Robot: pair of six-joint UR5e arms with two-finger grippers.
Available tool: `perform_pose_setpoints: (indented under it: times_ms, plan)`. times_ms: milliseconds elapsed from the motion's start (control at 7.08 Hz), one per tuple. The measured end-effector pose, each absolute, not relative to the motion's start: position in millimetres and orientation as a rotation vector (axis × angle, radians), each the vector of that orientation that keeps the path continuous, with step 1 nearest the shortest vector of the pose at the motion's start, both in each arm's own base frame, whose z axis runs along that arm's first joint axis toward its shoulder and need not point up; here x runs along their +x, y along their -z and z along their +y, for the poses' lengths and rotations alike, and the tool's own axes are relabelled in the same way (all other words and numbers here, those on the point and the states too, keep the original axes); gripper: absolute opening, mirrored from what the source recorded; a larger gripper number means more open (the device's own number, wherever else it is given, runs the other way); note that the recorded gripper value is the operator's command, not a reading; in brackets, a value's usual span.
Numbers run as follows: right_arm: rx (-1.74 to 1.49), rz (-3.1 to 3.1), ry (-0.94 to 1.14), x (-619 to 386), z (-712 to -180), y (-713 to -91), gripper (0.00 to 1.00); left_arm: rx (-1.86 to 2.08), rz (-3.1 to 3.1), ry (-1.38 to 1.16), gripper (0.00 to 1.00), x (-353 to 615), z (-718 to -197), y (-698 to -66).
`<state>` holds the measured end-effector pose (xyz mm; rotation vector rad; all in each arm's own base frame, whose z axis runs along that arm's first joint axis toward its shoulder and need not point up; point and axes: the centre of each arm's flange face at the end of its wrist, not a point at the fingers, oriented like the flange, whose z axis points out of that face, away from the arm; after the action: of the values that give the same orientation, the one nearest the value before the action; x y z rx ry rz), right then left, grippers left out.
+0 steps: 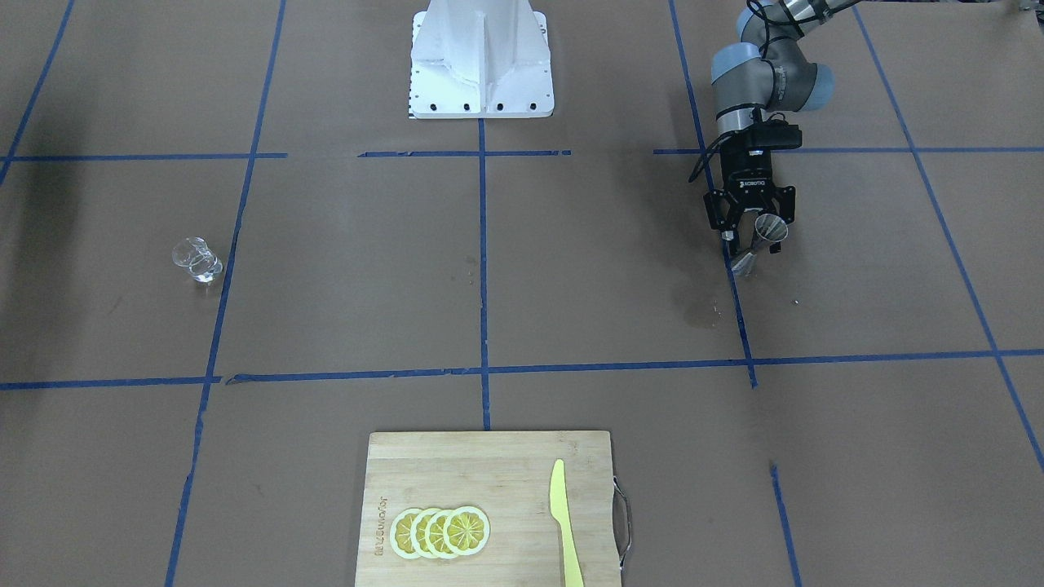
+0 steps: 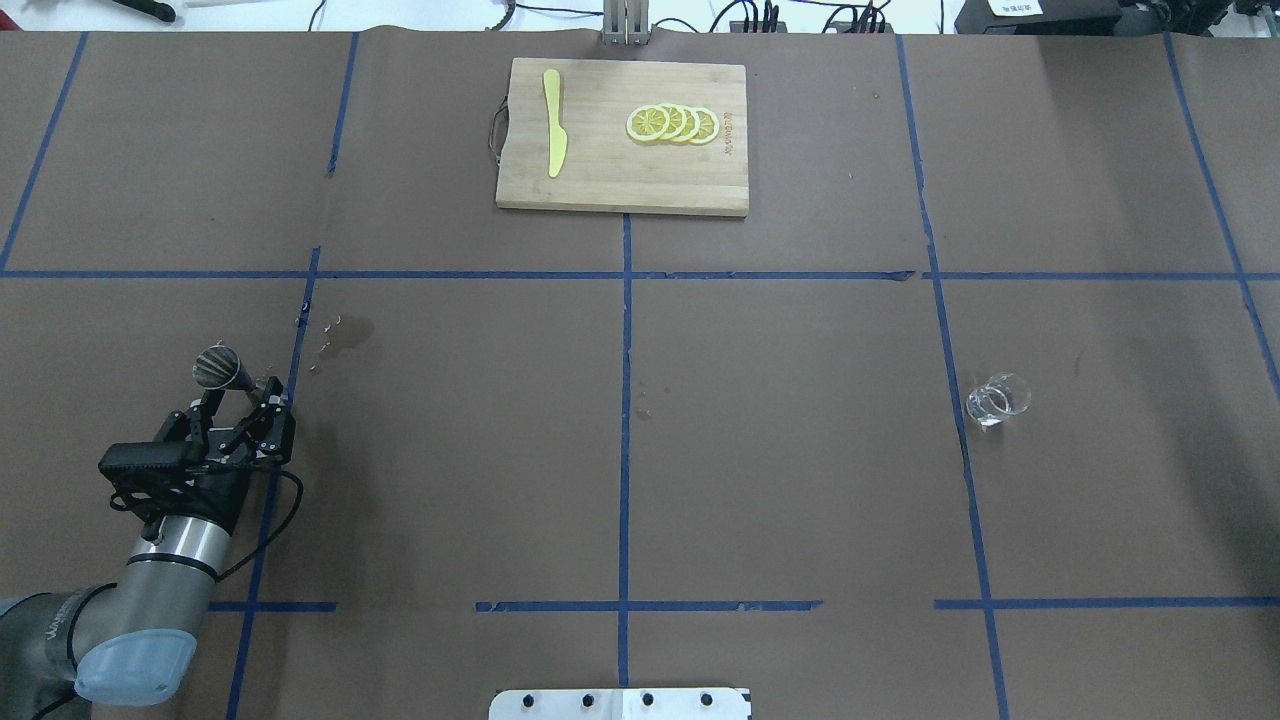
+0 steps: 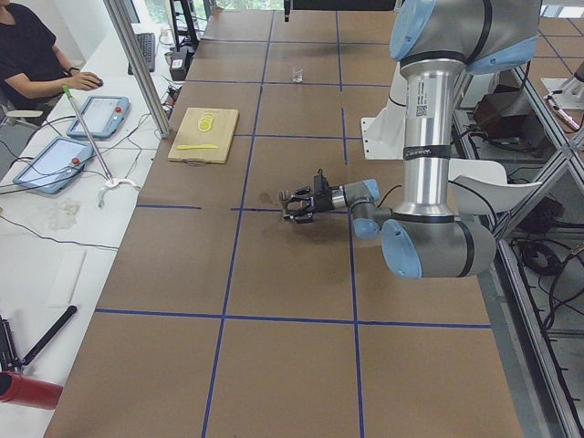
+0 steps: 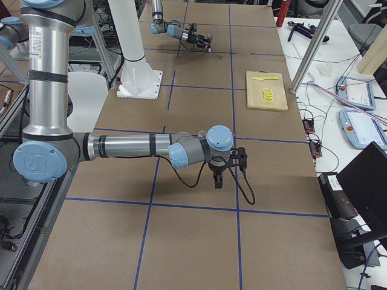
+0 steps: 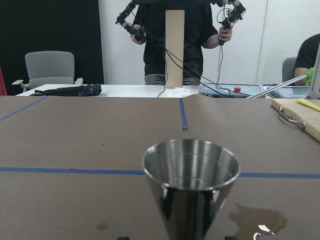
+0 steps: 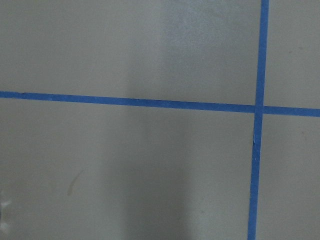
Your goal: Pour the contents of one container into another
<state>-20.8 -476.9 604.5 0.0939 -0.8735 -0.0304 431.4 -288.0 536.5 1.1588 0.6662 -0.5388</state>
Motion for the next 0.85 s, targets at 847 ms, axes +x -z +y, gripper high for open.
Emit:
perform_pose_setpoints:
  times_ms: [847]
  plan:
    - [0.095,-0.874,0.031,-20.8,-476.9,-603.8,1.00,1.167,0.654,0.535,0.19,429.1,-291.3,-536.8]
